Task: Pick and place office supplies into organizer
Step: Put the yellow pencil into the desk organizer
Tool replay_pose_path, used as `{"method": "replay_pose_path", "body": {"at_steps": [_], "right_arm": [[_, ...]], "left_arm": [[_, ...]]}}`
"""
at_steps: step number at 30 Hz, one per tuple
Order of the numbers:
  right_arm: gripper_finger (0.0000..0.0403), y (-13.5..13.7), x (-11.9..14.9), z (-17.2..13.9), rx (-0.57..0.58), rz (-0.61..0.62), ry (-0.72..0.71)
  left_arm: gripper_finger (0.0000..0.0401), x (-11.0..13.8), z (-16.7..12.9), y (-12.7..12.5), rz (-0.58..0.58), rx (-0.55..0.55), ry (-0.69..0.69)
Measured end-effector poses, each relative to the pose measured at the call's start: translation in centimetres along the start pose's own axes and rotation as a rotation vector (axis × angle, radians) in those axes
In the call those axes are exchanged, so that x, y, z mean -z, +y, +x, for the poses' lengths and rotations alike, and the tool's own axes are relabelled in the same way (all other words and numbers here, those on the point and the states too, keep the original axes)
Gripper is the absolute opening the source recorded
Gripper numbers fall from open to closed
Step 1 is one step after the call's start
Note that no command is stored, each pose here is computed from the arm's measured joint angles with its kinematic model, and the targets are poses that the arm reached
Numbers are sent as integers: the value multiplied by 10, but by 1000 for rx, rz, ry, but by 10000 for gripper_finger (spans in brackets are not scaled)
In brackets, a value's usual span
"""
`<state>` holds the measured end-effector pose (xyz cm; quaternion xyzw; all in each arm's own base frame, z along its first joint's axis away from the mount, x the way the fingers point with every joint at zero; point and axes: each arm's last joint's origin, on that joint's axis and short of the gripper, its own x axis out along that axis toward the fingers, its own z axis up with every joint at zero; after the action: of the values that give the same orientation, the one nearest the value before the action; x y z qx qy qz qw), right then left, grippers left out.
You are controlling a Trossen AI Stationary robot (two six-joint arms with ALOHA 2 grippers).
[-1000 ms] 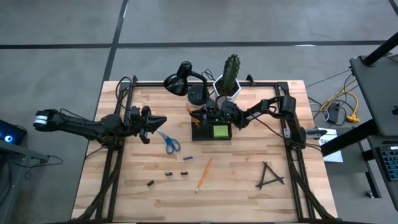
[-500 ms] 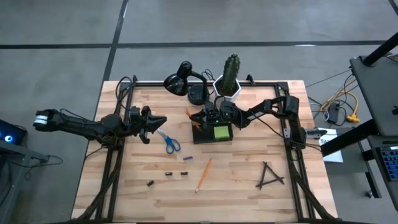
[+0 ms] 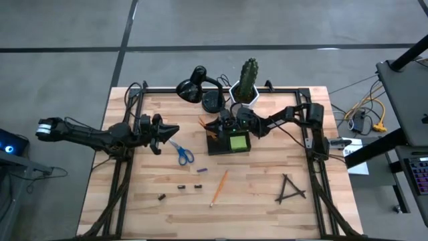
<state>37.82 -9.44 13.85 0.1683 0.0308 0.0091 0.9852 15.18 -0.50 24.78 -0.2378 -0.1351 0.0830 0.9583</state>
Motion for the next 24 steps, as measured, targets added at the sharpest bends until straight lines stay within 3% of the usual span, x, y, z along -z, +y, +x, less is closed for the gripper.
{"method": "replay_pose_path", "body": {"at_steps": [7,12,24], "right_arm": [[18,5,-9,-2,-53,-18,10],[18,4,-3,-3,-37,-39,107],[18,3,0,-4,-31,-95,144]], "left_arm": [[24,0,0,0,0,0,0],[24,0,0,0,0,0,0],[24,0,0,0,0,0,0]]}}
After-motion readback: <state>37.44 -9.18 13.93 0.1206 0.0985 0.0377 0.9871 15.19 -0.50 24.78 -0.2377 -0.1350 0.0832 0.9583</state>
